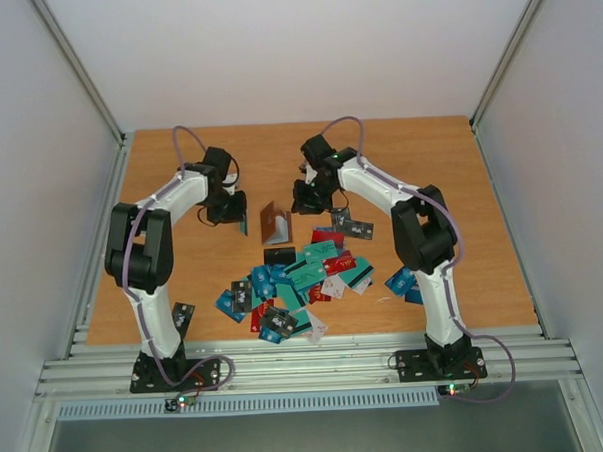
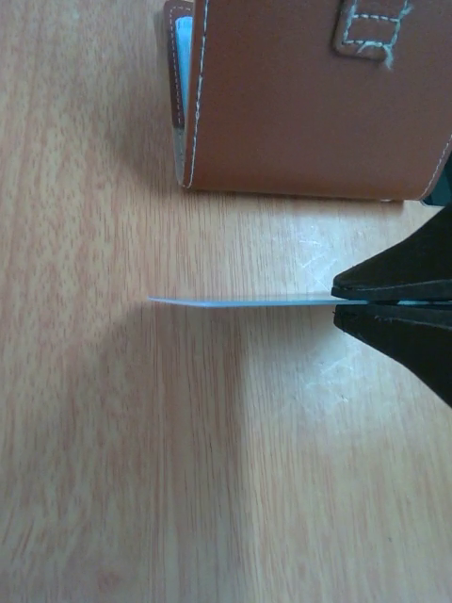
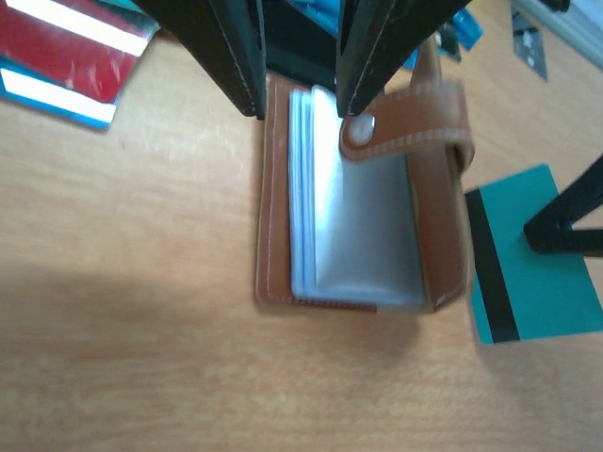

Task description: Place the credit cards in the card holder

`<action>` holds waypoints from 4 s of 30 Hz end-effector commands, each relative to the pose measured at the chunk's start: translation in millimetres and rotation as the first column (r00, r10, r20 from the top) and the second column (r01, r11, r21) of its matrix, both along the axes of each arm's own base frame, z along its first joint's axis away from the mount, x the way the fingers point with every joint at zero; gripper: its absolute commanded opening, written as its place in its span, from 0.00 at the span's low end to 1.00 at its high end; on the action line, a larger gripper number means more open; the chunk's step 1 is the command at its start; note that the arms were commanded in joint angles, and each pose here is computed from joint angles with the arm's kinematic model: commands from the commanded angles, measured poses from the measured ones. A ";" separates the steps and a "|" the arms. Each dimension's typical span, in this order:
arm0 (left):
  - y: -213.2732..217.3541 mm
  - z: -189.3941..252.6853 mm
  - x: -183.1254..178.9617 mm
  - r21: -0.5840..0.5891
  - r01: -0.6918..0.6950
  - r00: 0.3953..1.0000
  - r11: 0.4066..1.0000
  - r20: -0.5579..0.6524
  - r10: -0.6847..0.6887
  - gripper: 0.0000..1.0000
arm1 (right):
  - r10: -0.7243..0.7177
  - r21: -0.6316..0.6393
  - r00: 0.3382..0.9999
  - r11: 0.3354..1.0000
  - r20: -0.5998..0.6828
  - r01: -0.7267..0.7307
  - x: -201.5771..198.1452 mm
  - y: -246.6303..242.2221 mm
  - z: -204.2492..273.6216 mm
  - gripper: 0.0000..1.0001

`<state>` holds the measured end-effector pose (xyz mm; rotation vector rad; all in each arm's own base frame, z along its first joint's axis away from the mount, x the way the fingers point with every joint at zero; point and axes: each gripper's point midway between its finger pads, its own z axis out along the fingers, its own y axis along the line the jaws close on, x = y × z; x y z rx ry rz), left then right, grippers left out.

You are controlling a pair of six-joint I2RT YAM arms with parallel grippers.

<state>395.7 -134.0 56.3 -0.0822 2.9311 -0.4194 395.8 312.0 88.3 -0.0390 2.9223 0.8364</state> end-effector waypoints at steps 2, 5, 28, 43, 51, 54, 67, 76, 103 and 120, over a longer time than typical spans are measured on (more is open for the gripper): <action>-20.0 -6.5 1.4 -0.055 0.070 0.996 0.996 -0.049 -0.073 0.00 | 0.064 -0.067 0.998 0.996 0.012 -0.063 13.5 11.0 -17.3 0.21; -33.1 -10.2 -2.9 -0.076 0.099 0.992 0.992 -0.074 -0.105 0.00 | 0.134 -0.078 0.991 0.988 0.021 -0.132 13.5 23.5 -20.5 0.21; -53.5 -7.1 2.0 -0.439 -0.085 0.988 0.895 -0.156 0.017 0.01 | 0.226 0.130 0.973 0.967 -0.036 -0.220 -2.3 101.0 -24.7 0.21; 29.4 81.1 1.7 -0.099 -0.029 0.996 0.995 0.075 0.036 0.01 | 0.221 0.085 0.972 0.973 -0.077 -0.214 -0.1 103.2 -54.8 0.21; -5.1 113.5 -26.4 -0.250 0.084 0.989 0.965 0.140 -0.050 0.00 | 0.215 0.078 0.973 0.975 -0.081 -0.209 1.2 102.3 -55.0 0.21; -16.4 89.3 -36.2 -0.308 0.088 0.995 0.947 0.076 -0.068 0.00 | 0.217 0.088 0.973 0.974 -0.077 -0.210 1.8 103.6 -49.8 0.21; -32.2 23.6 -38.0 -0.385 0.031 0.992 0.922 -0.098 -0.074 0.00 | 0.213 0.150 0.976 0.967 -0.050 -0.204 7.5 110.2 -16.9 0.21; -27.4 6.5 -43.0 -0.330 0.046 0.988 0.943 -0.124 -0.091 0.00 | 0.177 0.169 0.984 0.970 0.006 -0.176 20.0 93.9 29.2 0.20; -34.0 24.4 -45.5 -0.329 0.097 0.988 0.939 -0.084 -0.132 0.00 | 0.162 0.021 0.986 0.987 -0.038 -0.162 -35.2 22.0 6.5 0.31; -35.0 27.2 -45.9 -0.336 0.105 0.988 0.936 -0.075 -0.138 0.00 | 0.132 0.007 0.986 0.991 -0.097 -0.132 -32.2 24.5 -19.5 0.36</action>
